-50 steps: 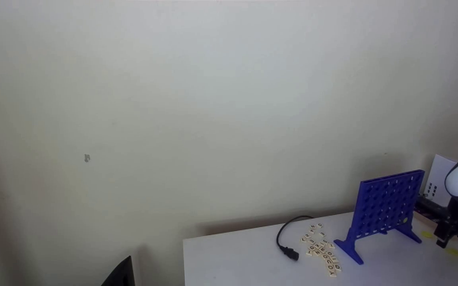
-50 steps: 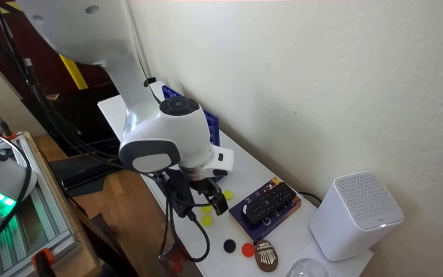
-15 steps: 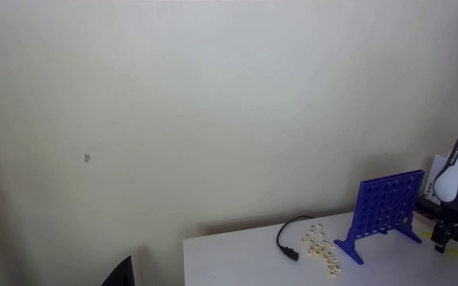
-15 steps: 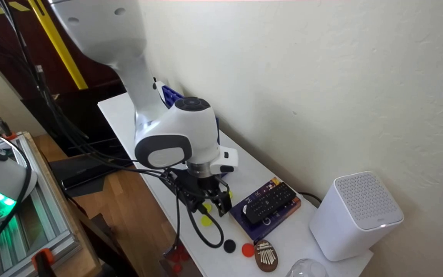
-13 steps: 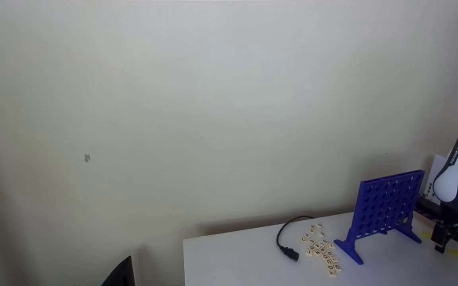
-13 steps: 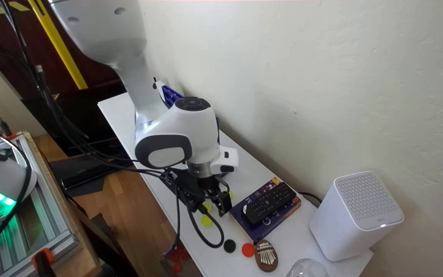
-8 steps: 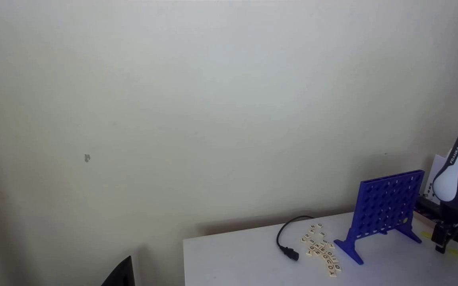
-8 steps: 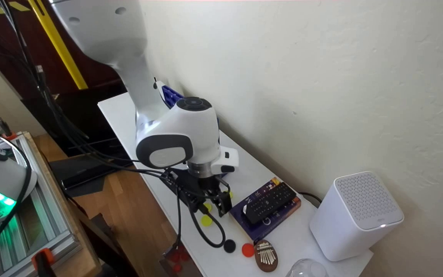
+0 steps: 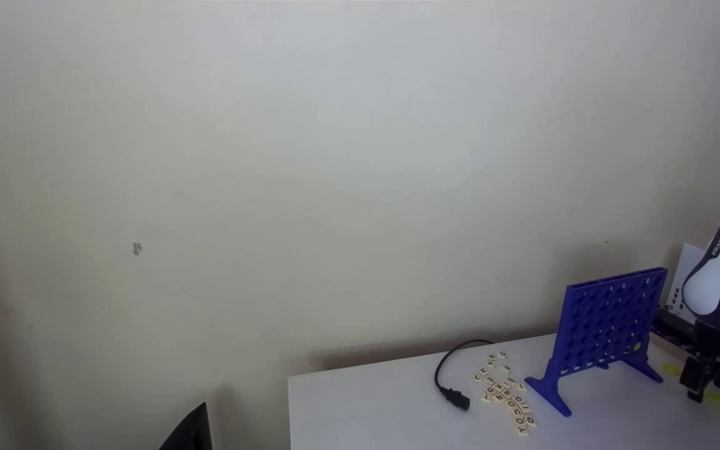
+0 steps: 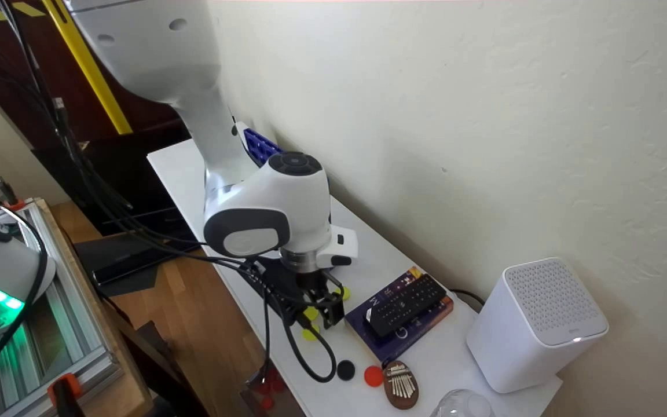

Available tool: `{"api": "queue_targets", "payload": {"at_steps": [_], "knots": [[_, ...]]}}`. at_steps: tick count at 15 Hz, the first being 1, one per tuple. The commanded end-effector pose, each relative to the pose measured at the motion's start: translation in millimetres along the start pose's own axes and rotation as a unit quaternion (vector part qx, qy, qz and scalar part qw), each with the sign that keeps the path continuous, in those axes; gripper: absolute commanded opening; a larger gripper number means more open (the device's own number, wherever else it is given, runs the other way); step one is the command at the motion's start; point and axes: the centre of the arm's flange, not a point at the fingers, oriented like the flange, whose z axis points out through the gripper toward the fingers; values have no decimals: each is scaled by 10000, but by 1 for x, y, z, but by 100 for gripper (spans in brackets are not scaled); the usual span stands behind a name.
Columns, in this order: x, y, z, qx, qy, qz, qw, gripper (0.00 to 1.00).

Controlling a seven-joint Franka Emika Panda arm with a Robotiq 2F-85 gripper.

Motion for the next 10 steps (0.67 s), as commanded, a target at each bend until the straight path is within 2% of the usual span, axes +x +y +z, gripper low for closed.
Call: {"api": "queue_targets", "payload": {"at_steps": [1, 3, 6, 7, 8, 10], "knots": [[-1, 2, 10, 126, -94, -105, 9998, 76], [0, 3, 8, 114, -78, -94, 9999, 66], [0, 3, 7, 104, -77, -87, 9999, 45], [1, 2, 8, 107, -81, -93, 9999, 46], [1, 1, 8, 111, -89, -97, 9999, 57], [1, 0, 8, 110, -102, -103, 9998, 72]]}}
